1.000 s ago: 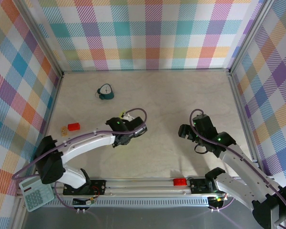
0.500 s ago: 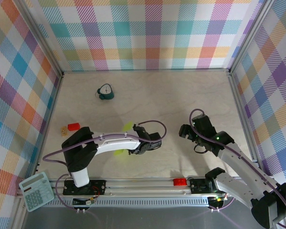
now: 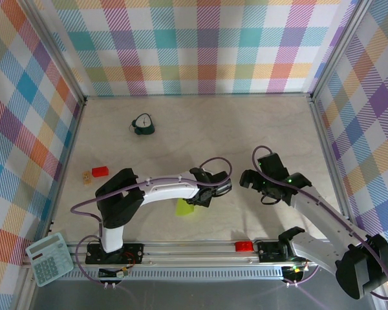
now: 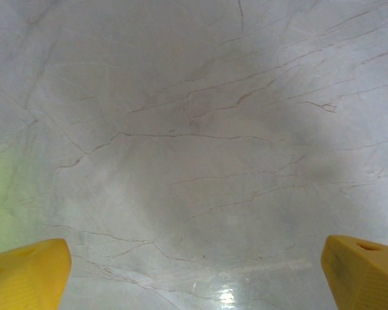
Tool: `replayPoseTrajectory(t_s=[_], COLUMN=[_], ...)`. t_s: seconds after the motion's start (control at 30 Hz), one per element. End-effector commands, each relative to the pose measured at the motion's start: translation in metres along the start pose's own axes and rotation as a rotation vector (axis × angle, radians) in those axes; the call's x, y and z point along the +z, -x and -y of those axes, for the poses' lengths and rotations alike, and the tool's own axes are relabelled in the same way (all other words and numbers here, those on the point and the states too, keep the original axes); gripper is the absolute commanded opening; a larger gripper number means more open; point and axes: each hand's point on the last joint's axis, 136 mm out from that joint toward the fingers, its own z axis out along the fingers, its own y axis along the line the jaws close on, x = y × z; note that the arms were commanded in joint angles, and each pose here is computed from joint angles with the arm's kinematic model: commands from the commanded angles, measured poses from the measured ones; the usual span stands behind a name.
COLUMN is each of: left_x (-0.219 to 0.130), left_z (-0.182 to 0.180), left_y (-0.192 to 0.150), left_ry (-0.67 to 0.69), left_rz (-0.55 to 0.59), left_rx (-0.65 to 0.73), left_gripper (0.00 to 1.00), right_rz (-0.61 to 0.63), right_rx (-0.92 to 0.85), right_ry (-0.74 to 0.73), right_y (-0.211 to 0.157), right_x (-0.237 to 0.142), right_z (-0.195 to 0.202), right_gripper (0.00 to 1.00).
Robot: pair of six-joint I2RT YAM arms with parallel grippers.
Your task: Fold a paper plane with a square sheet of paper (fold left side to right side)
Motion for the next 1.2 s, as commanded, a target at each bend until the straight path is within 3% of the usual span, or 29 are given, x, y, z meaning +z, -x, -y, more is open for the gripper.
replayPoseTrajectory(t_s=[0.0,0.13,0.27,0.43,0.63,0.77,1.0,1.17], left_x=[0.006,0.008,0.008,-0.001,-0.039,-0.060,-0.073,-0.070], left_z=[0.018,0.029,0.039,0.048,0.060,0.036,-0.031,-0.072], left_y=[0.006,0.015,0.023,0.036,0.063,0.079,0.082,0.072], left_ry=[-0.105,-0.186,-0.275,-0.401,-0.700,-0.779,-0.787,-0.763], left_rz=[-0.032,-0.043,-0.051,-0.051,0.023,0.109,0.263,0.353], left_rx=[-0.063,-0.102,-0.142,-0.187,-0.253,-0.296,-0.381,-0.472], left_gripper=[0.18,0.19,0.31,0.38,0.50,0.52,0.58,0.63], right_rz=[-0.004,-0.032,-0.058,-0.092,-0.112,-0.129,-0.267,-0.352], right_rx=[-0.005,0.005,0.012,0.004,-0.010,0.004,0.099,0.067], right_ry=[0.069,0.100,0.156,0.217,0.308,0.385,0.536,0.541], right_y=[0.005,0.001,-0.002,-0.006,-0.006,-0.004,-0.016,-0.035], right_x=[-0.003,0.000,0.002,0.002,-0.005,-0.006,0.013,0.034], right_z=[-0.012,-0.012,-0.018,-0.028,-0.045,-0.060,-0.093,-0.117], right_gripper=[0.99,0.99,0.99,0.99,0.99,0.96,0.75,0.64])
